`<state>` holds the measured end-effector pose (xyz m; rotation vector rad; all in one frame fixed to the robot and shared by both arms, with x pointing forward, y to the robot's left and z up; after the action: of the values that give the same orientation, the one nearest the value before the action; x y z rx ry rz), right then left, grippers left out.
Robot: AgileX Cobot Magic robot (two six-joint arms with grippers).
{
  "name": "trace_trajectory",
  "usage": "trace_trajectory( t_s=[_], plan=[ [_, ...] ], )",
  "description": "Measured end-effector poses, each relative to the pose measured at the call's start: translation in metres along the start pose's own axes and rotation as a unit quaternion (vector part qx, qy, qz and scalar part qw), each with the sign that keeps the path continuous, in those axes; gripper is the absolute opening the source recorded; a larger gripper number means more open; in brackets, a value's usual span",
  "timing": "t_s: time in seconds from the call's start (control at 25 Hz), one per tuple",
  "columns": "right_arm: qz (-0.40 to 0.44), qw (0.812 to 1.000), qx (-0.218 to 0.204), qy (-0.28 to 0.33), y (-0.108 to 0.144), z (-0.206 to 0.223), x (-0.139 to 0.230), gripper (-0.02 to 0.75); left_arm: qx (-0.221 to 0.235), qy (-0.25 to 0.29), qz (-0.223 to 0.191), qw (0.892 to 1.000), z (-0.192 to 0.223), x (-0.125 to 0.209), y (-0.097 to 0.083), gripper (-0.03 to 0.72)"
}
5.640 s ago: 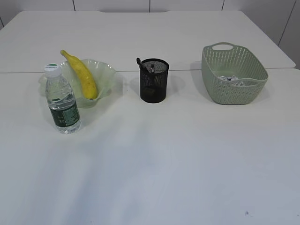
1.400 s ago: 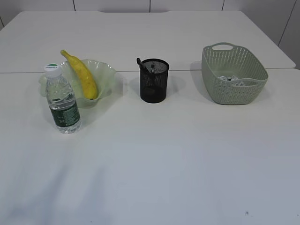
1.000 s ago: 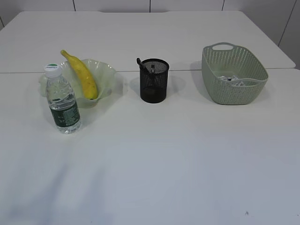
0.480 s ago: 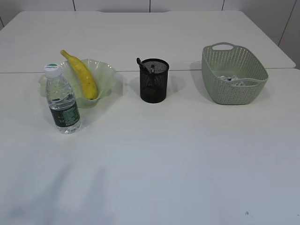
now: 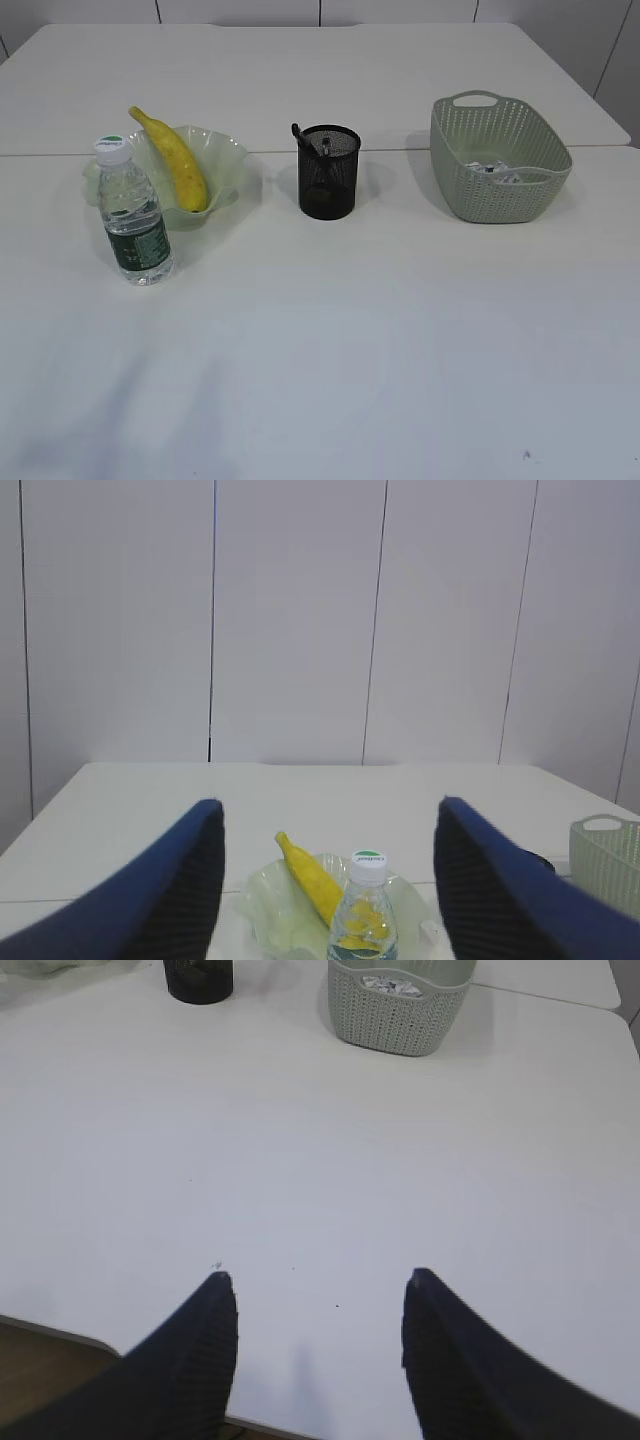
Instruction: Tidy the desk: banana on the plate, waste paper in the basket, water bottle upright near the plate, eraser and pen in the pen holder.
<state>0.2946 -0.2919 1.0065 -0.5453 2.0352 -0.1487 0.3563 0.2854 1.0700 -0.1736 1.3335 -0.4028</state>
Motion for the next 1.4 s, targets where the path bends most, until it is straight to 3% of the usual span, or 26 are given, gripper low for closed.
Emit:
trace_trajectory(
  t_s=[0.64, 1.16, 1.4],
  plan=[
    [0.000, 1.000, 0.000, 0.000, 0.000, 0.000, 0.000, 0.395, -0.007, 0.069, 0.017, 0.997, -0.003, 0.016, 0.000, 0.465],
    [0.000, 1.000, 0.000, 0.000, 0.000, 0.000, 0.000, 0.394, -0.002, 0.140, 0.050, 0.989, -0.013, 0.020, -0.008, 0.465],
    [0.000, 1.000, 0.000, 0.000, 0.000, 0.000, 0.000, 0.395, -0.034, 0.144, 0.046, 0.988, -0.014, 0.020, 0.002, 0.465]
  ],
)
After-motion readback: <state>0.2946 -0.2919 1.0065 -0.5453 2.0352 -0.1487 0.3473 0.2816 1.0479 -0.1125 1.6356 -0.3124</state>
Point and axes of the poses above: a point on each arm's last joint axis where the gripper is mounted, z pointing out along that axis toward the gripper, y along the wrist's bending axis when the last joint is at zero, x = y × z, the point moved 8 cm from there along z, pointing out along that axis toward the gripper, and after that the axes turned 14 degrees about -z, right-handed, at the moved point
